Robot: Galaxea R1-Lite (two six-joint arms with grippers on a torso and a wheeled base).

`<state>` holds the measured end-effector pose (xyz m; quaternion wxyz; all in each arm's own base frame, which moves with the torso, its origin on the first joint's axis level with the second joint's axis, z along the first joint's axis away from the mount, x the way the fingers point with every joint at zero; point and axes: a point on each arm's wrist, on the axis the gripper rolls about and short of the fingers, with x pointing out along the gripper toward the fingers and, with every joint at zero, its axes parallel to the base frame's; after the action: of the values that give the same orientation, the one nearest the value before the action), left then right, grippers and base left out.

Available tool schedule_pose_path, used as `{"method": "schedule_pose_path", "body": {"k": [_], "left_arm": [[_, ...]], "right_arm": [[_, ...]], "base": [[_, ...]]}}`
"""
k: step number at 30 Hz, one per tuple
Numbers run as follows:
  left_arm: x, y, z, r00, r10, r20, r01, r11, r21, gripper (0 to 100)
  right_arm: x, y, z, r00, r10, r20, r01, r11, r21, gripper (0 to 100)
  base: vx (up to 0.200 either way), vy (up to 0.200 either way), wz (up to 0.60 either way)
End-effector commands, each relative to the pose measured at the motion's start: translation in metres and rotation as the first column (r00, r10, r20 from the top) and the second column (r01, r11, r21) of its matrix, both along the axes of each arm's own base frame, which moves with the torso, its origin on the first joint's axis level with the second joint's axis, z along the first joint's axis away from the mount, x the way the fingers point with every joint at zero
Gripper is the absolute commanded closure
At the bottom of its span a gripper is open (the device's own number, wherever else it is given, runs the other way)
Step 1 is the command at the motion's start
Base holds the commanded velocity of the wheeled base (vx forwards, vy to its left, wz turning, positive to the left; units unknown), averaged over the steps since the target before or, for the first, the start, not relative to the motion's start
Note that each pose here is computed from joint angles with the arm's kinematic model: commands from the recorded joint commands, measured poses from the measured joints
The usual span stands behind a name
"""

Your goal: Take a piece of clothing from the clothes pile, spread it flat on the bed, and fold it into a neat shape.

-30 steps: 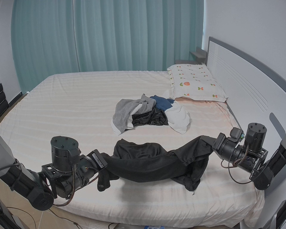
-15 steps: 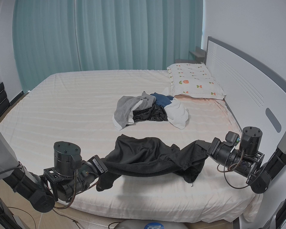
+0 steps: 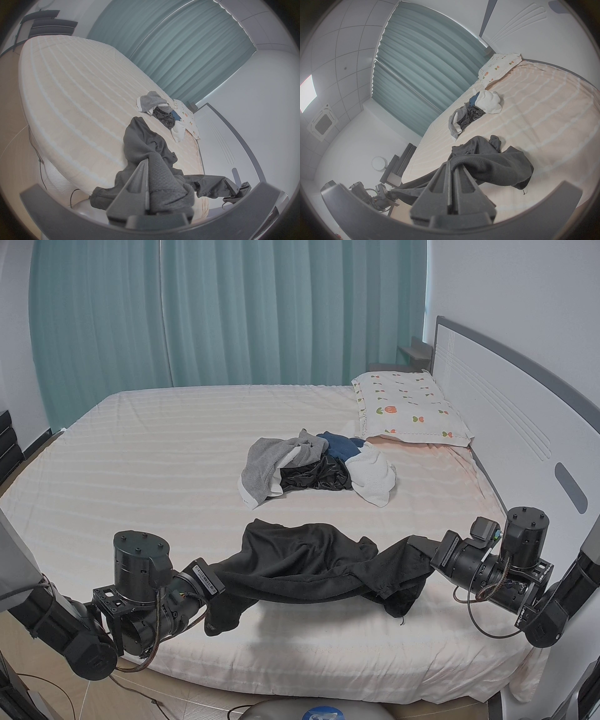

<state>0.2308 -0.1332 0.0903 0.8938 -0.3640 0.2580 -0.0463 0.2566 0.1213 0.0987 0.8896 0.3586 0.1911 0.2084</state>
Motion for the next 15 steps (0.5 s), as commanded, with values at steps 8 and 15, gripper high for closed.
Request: {"method": "schedule_pose_path", "body": {"k": [8, 15], "left_arm": [[-0.001, 0.005, 0.014, 0.999, 0.015, 0.047, -0.014, 0.999, -0.029, 100], [-0.003, 0.007, 0.021, 0.997, 0.021, 0.071, -0.018, 0.999, -0.04, 100]], "right_arm": [[-0.001, 0.005, 0.004, 0.999, -0.041, 0.027, 0.041, 0.999, -0.006, 100], [-0.002, 0.007, 0.007, 0.997, -0.06, 0.041, 0.06, 0.998, -0.009, 100]], "base": [[0.0, 0.2, 0.0], [0.0, 0.2, 0.0]]}}
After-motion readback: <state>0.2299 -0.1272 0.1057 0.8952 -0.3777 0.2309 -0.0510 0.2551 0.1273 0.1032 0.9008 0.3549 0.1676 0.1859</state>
